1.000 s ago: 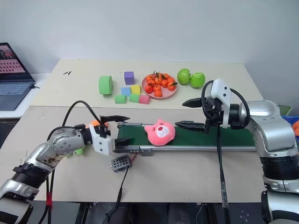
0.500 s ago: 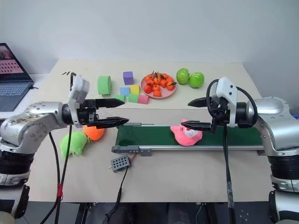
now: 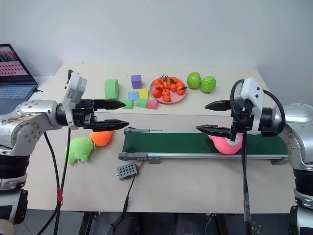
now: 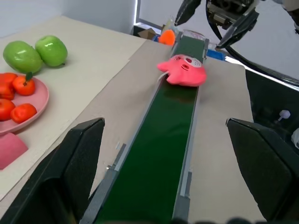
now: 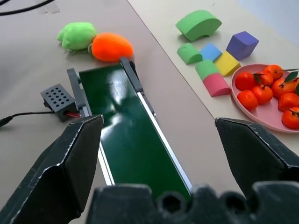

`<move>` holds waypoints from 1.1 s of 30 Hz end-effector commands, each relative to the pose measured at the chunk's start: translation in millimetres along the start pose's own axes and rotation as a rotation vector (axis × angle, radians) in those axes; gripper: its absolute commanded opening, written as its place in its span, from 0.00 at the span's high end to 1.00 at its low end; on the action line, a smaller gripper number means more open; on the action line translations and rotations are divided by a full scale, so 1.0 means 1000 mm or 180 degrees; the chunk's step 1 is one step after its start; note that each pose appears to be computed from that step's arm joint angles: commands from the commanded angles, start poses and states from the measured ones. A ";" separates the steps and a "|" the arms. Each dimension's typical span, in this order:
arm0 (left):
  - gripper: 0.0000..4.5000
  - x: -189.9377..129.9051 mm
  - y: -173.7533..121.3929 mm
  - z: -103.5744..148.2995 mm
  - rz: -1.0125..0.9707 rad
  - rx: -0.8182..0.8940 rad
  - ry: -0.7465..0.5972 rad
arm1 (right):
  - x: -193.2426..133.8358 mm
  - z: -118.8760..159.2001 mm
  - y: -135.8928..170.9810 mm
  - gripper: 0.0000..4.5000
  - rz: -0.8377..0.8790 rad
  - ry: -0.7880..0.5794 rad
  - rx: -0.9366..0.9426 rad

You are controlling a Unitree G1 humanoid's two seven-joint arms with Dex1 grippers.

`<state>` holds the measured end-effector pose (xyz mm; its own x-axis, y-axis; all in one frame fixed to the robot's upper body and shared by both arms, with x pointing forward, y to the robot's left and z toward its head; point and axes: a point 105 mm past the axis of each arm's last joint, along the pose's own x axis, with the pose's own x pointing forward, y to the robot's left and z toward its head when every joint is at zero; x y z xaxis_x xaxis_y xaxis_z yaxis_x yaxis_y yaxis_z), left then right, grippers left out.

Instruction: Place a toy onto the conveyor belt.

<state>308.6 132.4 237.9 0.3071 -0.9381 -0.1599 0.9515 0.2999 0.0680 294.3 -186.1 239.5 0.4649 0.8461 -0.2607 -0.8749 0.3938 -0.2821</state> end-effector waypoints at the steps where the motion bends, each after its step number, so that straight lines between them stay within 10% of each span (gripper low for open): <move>1: 0.01 -0.002 0.002 0.018 0.0068 0.0224 -0.0130 | -0.007 0.018 0.000 0.00 -0.0086 -0.0129 -0.0144; 33: 0.01 -0.002 0.012 0.034 0.0220 0.0118 -0.0198 | 0.003 0.027 -0.004 0.00 -0.0104 -0.0309 -0.0156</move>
<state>321.9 130.5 258.0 0.3639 -0.9247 -0.1120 0.9313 0.3590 0.0617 297.7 -177.0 253.0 0.4785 0.8571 -0.1907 -0.8597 0.4132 -0.3002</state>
